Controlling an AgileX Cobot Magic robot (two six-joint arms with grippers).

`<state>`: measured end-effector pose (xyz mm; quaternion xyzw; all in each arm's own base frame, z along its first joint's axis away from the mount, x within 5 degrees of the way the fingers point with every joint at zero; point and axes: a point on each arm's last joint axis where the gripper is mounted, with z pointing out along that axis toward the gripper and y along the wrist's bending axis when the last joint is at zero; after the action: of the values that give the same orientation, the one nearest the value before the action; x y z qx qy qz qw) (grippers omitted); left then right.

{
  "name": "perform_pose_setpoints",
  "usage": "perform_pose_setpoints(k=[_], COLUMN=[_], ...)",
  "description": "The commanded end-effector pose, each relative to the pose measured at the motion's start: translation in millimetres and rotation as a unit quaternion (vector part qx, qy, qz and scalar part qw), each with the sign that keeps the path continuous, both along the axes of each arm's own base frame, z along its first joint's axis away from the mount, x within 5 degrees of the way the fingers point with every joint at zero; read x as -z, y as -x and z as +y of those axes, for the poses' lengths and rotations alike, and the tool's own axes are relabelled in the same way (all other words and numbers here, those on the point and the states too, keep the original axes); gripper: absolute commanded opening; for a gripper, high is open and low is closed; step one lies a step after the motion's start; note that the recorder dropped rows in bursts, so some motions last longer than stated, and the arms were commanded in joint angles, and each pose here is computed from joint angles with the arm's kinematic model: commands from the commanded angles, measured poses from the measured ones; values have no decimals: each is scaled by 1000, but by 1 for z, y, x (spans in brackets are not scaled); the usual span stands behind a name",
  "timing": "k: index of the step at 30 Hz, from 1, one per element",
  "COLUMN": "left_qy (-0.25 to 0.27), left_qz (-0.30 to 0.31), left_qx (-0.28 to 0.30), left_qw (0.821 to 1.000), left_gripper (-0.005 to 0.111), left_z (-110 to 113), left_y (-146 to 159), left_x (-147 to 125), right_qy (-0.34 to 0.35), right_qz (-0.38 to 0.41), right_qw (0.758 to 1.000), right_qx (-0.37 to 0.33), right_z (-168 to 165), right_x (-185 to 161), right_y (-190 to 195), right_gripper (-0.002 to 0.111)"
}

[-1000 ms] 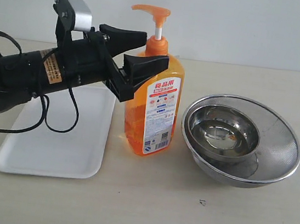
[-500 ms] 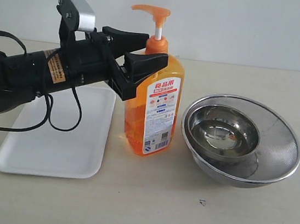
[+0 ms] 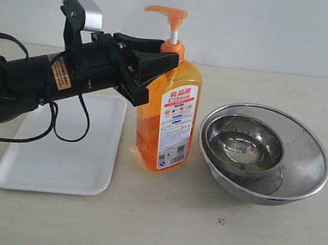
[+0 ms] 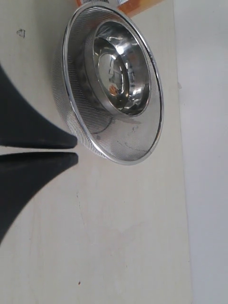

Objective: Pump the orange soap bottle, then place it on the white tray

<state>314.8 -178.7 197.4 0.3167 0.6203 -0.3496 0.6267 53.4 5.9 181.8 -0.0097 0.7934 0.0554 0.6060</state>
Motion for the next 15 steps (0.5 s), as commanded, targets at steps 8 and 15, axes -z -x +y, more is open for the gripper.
perform_pose_setpoints(k=[8,15], left_qy=[20,50], left_qz=[47,19], left_qx=[-13,-69], left_qw=[999,996], left_gripper=[5,5], left_z=[2,18], left_y=[0,17], left_x=[0,-26], right_qy=[1,1], right_qz=[-8,-8], right_qw=[1000,1000], right_qx=[1,1], right_z=[0,0], right_x=[-1,-1], right_y=[0,0], right_gripper=[0,0])
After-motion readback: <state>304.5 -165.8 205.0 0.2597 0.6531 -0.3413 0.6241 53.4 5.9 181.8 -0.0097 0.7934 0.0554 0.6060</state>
